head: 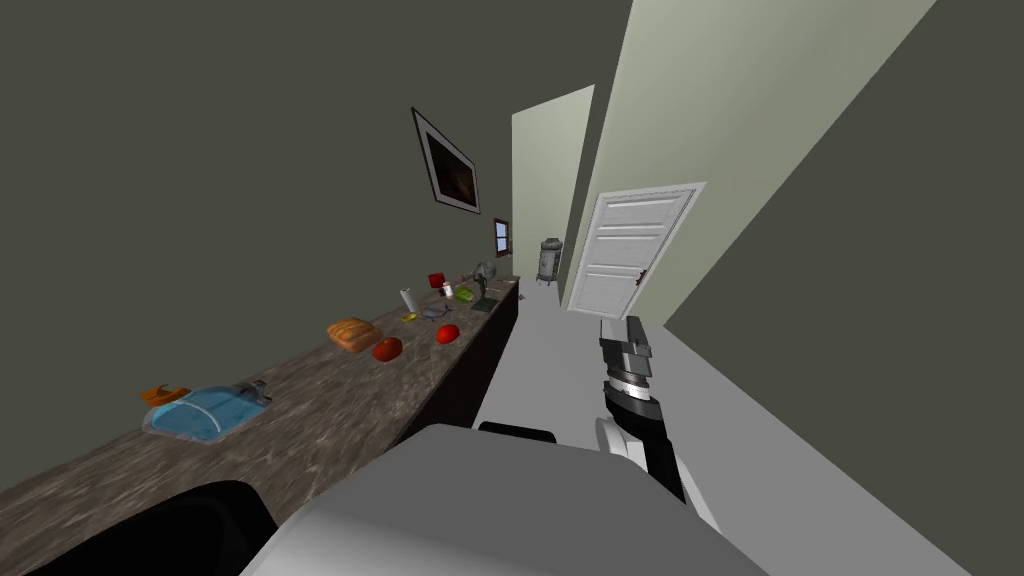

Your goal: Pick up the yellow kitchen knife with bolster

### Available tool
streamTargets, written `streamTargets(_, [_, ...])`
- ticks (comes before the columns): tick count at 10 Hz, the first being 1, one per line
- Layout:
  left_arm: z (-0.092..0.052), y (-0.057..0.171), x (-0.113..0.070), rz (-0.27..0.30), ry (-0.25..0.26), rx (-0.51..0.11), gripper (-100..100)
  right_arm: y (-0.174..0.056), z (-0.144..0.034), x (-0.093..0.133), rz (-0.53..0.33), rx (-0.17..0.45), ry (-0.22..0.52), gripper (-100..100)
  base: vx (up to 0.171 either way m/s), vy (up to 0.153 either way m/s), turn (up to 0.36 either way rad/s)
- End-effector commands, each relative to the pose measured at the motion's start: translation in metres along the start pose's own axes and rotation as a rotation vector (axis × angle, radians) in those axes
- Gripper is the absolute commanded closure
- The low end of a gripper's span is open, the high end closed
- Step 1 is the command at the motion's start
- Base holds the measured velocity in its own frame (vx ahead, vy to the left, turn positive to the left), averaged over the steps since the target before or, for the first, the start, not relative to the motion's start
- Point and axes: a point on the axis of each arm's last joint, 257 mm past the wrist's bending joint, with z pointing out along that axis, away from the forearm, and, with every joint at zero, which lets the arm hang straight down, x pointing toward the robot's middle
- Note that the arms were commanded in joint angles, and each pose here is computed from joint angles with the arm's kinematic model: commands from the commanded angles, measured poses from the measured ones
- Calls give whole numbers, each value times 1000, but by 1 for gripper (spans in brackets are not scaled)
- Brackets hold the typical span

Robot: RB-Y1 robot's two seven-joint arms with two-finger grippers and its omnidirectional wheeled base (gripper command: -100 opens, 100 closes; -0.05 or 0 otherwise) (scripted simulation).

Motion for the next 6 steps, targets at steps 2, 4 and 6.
streamTargets(2, [-10,6,-22,16,-39,-48,-100,0,0,0,0,0,0,0,50,149,-83])
streamTargets(4, [-11,5,-22,17,-38,-46,-100,0,0,0,0,0,0,0,20,130,-87])
streamTargets(6, [2,10,-18,16,-41,-50,-100,0,0,0,0,0,0,0,11,23,-6])
